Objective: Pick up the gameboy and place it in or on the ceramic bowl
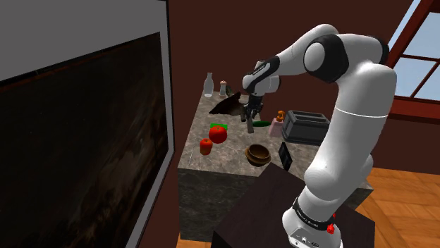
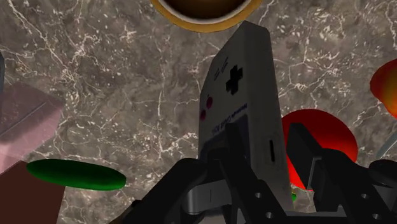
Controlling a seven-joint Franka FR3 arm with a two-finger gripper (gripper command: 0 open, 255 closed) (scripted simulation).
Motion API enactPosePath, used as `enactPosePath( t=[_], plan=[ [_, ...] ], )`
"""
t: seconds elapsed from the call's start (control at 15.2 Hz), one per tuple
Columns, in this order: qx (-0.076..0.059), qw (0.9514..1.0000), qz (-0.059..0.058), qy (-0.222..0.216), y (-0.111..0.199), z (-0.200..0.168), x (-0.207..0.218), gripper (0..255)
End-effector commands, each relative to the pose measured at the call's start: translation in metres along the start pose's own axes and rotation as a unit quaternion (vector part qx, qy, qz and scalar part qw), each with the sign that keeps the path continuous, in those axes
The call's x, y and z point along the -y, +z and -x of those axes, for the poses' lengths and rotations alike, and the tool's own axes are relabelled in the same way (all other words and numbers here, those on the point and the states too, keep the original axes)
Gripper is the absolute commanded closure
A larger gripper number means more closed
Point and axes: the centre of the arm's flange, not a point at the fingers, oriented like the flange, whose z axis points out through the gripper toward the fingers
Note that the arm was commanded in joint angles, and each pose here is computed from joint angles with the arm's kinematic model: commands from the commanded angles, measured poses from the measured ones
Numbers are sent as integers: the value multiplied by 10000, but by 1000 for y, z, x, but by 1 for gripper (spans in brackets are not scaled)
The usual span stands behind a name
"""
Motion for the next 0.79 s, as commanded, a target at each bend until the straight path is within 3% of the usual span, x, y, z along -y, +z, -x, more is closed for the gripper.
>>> enactPosePath(
  t=[0.0,0.66,0.73],
  plan=[
    [-2,10000,-2,-1,-5,22,-5,255],
    [-2,10000,-2,-1,-39,151,-27,255],
    [-2,10000,-2,-1,-34,151,-27,255]
  ],
)
